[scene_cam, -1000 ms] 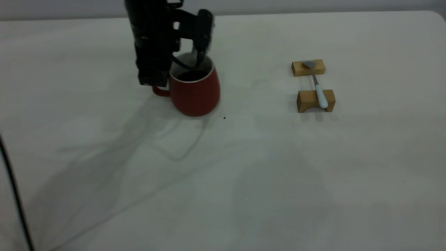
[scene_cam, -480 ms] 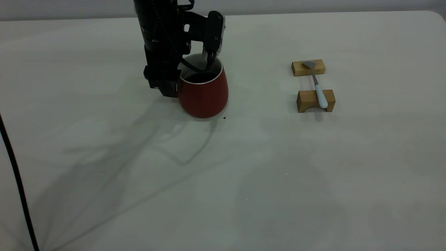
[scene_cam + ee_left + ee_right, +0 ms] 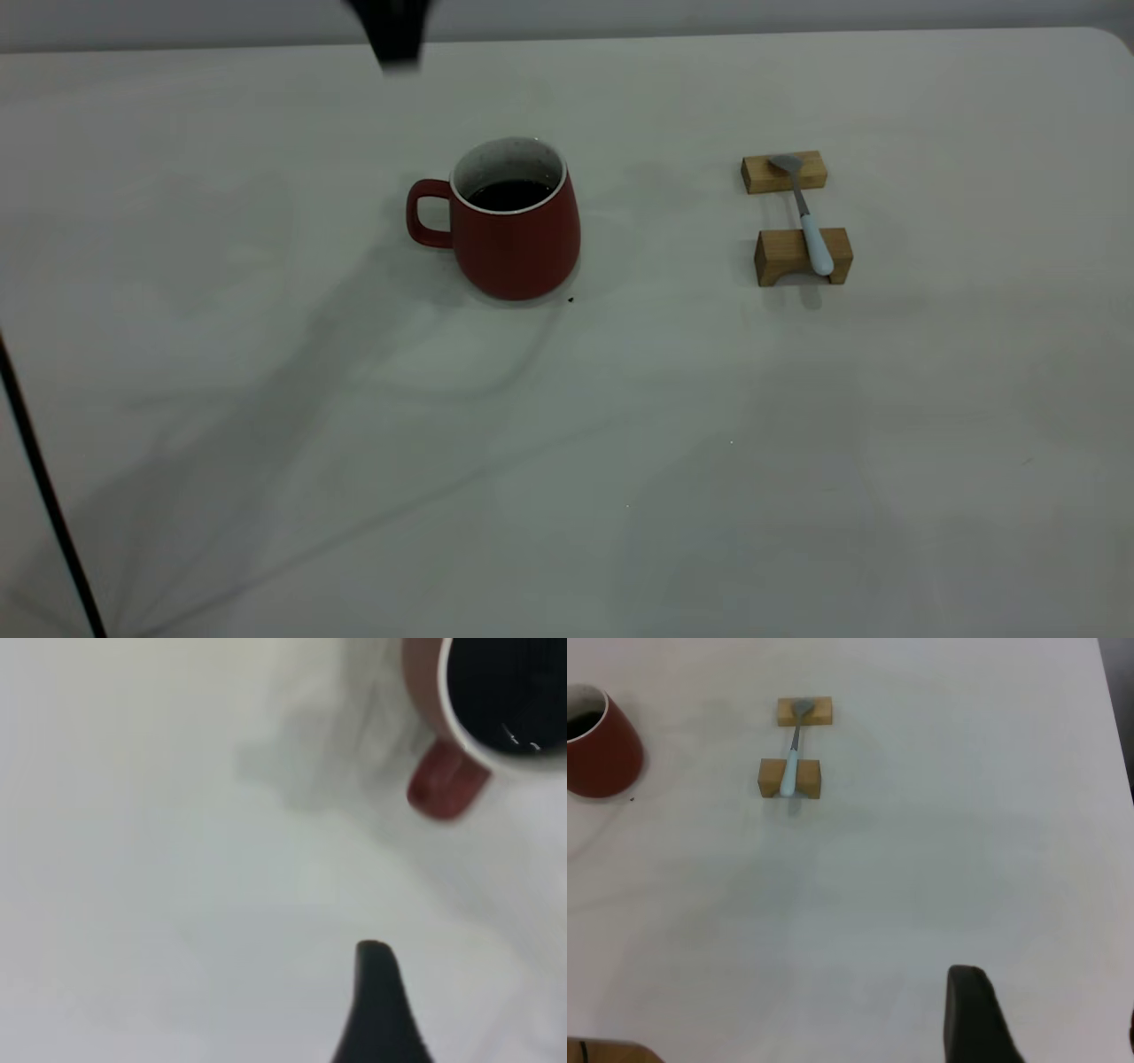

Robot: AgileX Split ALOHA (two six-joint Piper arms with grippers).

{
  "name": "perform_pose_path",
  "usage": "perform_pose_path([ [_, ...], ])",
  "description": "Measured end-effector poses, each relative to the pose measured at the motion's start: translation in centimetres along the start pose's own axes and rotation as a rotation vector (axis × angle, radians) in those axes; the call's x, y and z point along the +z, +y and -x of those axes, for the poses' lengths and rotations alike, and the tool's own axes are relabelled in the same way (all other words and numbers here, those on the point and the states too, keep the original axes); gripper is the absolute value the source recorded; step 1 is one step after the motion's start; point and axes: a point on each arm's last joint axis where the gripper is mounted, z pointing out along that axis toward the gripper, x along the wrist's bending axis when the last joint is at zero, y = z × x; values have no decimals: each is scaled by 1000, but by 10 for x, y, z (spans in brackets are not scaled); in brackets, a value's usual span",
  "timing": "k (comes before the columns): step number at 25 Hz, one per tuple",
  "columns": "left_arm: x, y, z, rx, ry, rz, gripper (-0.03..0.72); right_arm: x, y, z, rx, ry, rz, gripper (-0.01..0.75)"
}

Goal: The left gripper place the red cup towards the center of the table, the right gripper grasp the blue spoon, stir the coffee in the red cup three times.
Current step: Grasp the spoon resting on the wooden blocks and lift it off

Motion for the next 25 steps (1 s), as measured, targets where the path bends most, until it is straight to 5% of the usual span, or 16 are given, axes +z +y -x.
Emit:
perform_pose_path([
  [12, -153, -49, -8, -555, 273, 233, 406, 0, 0, 0, 0, 1, 0, 456],
  [25, -252, -192, 108, -732, 224, 467, 384, 0, 0, 0, 0, 1, 0, 456],
])
